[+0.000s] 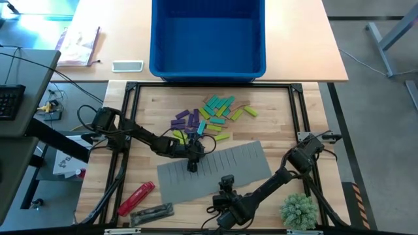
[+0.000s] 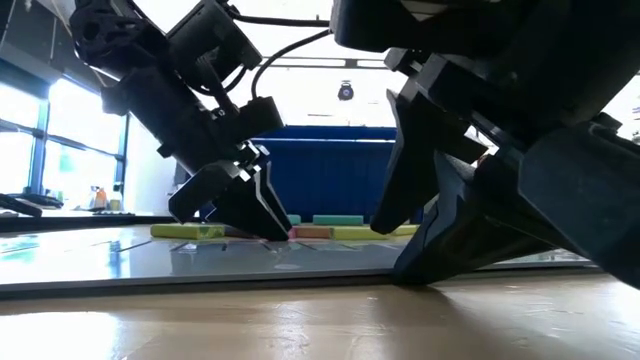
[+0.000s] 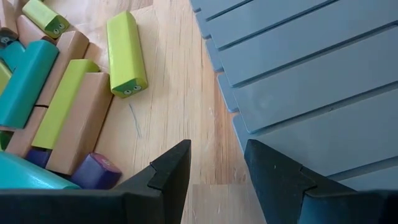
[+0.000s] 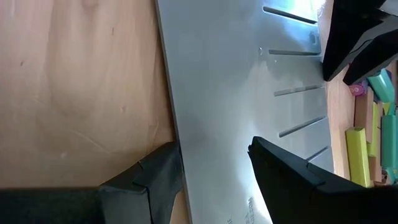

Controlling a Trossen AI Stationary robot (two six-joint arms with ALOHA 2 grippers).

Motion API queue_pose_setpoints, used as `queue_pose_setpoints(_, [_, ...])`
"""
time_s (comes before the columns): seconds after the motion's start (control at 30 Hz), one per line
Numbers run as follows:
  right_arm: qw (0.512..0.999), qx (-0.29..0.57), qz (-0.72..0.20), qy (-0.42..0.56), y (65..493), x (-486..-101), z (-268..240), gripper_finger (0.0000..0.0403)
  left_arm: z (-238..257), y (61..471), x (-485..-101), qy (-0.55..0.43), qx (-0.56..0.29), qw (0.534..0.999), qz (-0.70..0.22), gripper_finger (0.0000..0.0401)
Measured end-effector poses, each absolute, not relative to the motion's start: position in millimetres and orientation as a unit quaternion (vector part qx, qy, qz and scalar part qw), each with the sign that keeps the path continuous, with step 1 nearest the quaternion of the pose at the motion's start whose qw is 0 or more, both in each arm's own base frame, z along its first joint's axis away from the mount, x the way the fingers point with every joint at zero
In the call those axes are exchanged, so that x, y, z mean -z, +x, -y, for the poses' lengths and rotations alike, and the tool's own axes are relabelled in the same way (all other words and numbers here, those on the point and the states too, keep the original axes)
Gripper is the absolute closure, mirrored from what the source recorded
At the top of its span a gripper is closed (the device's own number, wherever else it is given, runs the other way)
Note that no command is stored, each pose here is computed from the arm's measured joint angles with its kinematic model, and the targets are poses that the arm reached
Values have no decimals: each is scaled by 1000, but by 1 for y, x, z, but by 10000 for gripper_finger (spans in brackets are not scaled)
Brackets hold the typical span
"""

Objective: Sort blocks

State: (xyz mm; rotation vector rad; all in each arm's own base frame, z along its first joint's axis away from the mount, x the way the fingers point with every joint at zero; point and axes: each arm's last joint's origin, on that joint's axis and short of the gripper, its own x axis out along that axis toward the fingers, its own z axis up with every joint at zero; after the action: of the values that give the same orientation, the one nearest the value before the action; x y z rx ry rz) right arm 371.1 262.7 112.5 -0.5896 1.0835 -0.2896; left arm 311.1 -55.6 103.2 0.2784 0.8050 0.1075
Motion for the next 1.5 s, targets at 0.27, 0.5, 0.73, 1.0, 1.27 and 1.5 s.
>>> queue_pose_setpoints(0.27, [799, 140, -498, -307, 371, -113, -262, 219, 56, 311, -103, 135, -51, 909, -392, 256])
queue_pose_setpoints(0.5, [795, 154, -480, -336, 371, -117, -262, 219, 55, 311, -103, 137, -55, 908, -393, 256])
queue_pose_setpoints(0.73, [796, 170, -446, -372, 378, -130, -265, 219, 54, 311, -102, 137, -57, 907, -394, 256])
queue_pose_setpoints(1.0, [801, 188, -444, -354, 380, -131, -260, 219, 54, 311, -102, 141, -56, 906, -394, 256])
queue_pose_setpoints(1.27, [775, 234, -427, -402, 393, -133, -238, 225, 55, 311, -102, 142, -43, 907, -393, 256])
queue_pose_setpoints(1.5, [774, 219, -447, -391, 397, -132, -232, 265, 55, 312, -103, 145, -37, 910, -388, 256])
